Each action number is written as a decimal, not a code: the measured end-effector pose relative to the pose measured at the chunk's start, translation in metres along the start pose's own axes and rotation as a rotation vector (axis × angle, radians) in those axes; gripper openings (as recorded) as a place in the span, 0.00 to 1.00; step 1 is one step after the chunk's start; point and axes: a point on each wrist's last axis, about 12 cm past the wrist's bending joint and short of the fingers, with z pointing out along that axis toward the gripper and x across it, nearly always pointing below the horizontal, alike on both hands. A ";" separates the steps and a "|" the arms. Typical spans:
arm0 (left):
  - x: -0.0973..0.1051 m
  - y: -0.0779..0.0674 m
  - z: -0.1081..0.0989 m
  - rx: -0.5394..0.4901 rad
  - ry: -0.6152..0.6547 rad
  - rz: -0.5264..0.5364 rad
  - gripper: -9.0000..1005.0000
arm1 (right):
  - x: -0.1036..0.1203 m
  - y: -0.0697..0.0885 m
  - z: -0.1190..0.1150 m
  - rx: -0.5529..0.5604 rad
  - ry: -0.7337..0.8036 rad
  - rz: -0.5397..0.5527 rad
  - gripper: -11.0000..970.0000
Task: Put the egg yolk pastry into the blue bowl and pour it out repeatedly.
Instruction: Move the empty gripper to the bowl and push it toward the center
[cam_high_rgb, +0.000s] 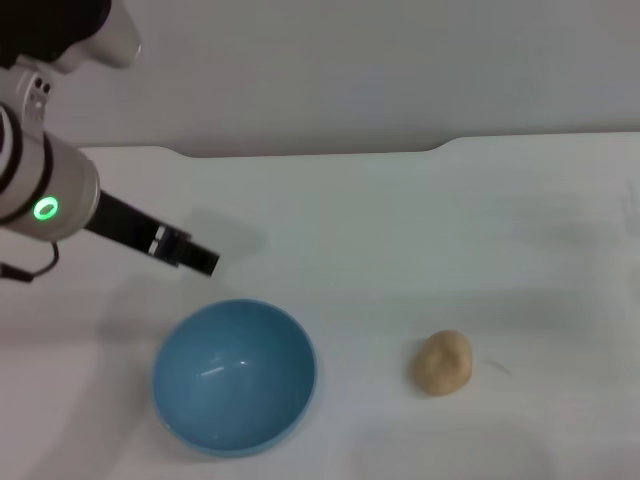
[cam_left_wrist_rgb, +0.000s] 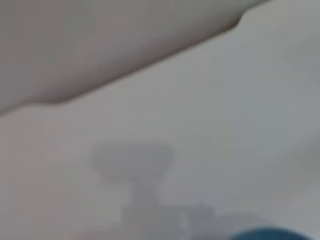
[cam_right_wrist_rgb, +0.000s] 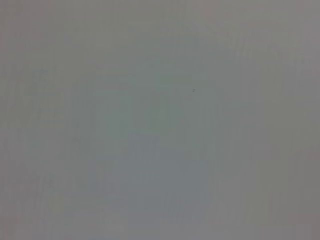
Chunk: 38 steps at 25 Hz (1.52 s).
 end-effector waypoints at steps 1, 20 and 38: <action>0.002 -0.001 0.002 0.001 0.020 -0.013 0.87 | 0.000 0.000 0.000 0.000 0.000 0.000 0.53; 0.012 -0.004 0.071 0.021 0.208 -0.054 0.87 | 0.008 -0.001 -0.007 0.003 0.023 0.003 0.53; 0.020 0.004 0.112 0.007 0.320 -0.085 0.87 | 0.009 -0.003 -0.008 0.007 0.025 0.001 0.53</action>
